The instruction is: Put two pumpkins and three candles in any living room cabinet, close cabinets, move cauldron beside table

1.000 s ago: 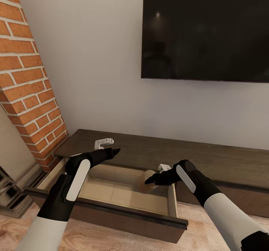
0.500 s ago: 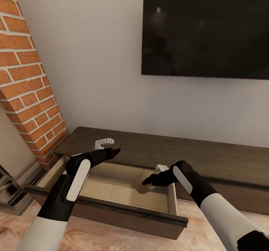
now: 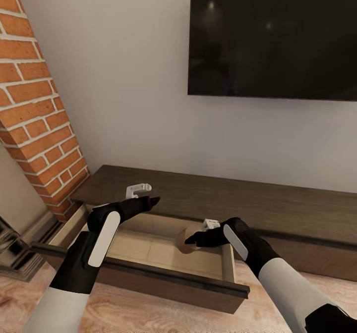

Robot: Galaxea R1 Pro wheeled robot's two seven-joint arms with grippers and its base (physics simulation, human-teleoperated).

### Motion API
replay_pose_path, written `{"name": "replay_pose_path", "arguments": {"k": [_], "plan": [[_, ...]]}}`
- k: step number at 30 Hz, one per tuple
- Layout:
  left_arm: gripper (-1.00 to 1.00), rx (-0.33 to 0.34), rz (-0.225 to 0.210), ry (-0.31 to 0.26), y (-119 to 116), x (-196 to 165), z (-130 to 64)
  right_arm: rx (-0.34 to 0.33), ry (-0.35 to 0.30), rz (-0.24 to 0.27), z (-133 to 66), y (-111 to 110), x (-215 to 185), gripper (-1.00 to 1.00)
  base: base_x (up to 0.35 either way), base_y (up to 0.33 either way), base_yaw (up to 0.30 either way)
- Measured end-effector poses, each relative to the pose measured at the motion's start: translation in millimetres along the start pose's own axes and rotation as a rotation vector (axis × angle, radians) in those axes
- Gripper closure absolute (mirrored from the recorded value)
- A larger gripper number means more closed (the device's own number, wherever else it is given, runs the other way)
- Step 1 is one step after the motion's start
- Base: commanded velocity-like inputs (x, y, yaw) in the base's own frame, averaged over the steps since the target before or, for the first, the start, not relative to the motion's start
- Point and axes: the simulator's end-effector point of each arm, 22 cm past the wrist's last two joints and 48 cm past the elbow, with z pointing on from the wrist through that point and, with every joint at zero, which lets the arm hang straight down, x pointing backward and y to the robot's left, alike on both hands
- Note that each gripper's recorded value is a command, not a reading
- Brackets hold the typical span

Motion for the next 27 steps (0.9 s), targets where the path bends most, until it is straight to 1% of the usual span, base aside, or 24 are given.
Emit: {"name": "replay_pose_path", "arguments": {"k": [5,7,10,13,25,27], "plan": [[-1.00,-0.001,-0.002,0.007,1,4,3.0,0.010,0.000,-0.015,8.3,-3,5,1.00,0.000,0.000,0.063],[-1.00,-0.002,-0.004,0.010,2,5,4.3,0.019,-0.004,-0.020,13.1,-7,7,1.00,0.000,0.000,0.072],[-1.00,-0.001,-0.005,0.015,2,7,6.2,0.025,-0.003,-0.014,20.5,-11,13,1.00,0.000,0.000,0.075],[-1.00,-0.002,-0.006,0.020,3,10,8.0,0.023,0.003,-0.006,27.1,-11,18,1.00,0.000,0.000,0.076],[-1.00,-0.003,-0.008,0.025,4,13,10.5,0.022,0.008,-0.003,32.3,-11,22,1.00,0.000,0.000,0.018],[-1.00,0.005,0.006,0.031,-2,15,11.4,0.021,-0.014,-0.009,32.5,-11,17,1.00,0.000,0.000,0.023]]}}
